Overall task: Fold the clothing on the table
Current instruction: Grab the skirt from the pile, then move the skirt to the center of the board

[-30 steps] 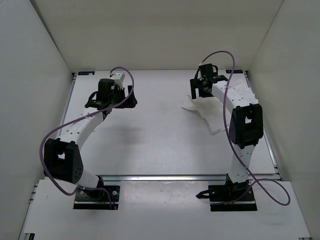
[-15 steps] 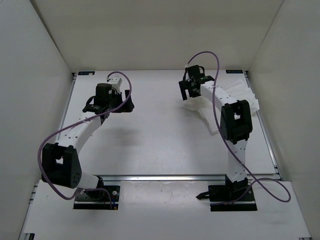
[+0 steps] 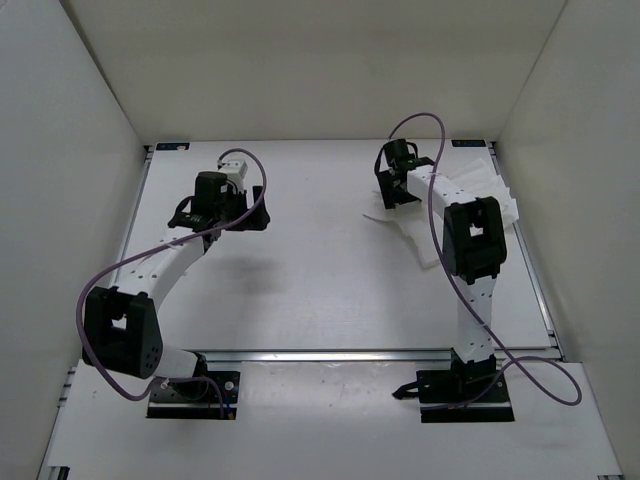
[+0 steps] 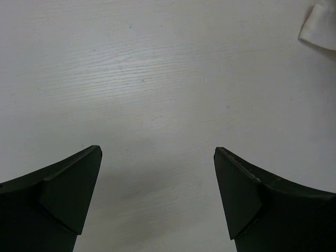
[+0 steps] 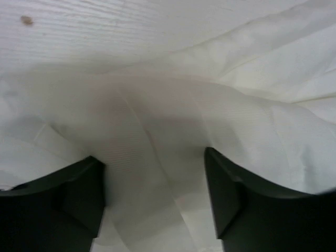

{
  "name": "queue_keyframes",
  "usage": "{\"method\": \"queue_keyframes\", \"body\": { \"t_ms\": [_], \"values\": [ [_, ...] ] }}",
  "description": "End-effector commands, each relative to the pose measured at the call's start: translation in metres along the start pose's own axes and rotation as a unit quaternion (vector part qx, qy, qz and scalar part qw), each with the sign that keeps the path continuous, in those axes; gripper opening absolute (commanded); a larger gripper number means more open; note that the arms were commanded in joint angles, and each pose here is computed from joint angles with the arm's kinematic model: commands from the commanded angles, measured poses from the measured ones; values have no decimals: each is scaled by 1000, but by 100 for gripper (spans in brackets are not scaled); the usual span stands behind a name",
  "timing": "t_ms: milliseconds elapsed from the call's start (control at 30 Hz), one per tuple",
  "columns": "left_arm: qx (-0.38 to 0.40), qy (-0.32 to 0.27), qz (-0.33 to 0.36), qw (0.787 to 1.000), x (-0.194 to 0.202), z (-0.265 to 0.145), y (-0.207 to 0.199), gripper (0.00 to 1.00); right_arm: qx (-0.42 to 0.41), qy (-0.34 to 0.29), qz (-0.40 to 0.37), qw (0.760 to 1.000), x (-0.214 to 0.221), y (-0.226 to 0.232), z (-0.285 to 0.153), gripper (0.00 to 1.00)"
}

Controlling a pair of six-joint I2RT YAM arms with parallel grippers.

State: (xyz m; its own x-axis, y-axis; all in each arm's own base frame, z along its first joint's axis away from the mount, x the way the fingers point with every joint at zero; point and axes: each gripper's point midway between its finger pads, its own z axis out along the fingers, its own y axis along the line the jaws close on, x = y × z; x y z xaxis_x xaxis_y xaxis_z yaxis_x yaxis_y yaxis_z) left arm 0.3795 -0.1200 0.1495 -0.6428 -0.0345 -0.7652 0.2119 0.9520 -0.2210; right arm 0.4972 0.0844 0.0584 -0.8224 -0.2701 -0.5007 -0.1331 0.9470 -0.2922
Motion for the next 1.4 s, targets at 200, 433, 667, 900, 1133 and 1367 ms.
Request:
{"method": "queue_keyframes", "body": {
  "t_ms": [200, 433, 667, 900, 1133, 1367],
  "values": [
    [0, -26, -8, 1000, -13, -13, 4, 99, 34, -13, 10, 999, -14, -16, 2, 0],
    [1, -36, -15, 999, -18, -13, 4, 98, -111, -140, 9, 984, -94, 44, -86, 0],
    [-45, -58, -29, 997, -29, -26, 22, 99, -309, -338, -42, 888, -162, 117, -299, 0],
    [-117, -83, -82, 986, -35, -41, 51, 99, -318, -433, 57, 841, -173, 33, -394, 0],
    [-109, -92, -84, 986, -41, -47, 51, 99, -255, -225, 178, 923, -36, -28, -218, 0],
    [-59, -78, -82, 992, -29, -37, 37, 99, -295, -61, 175, 937, 80, 52, -127, 0]
  ]
}}
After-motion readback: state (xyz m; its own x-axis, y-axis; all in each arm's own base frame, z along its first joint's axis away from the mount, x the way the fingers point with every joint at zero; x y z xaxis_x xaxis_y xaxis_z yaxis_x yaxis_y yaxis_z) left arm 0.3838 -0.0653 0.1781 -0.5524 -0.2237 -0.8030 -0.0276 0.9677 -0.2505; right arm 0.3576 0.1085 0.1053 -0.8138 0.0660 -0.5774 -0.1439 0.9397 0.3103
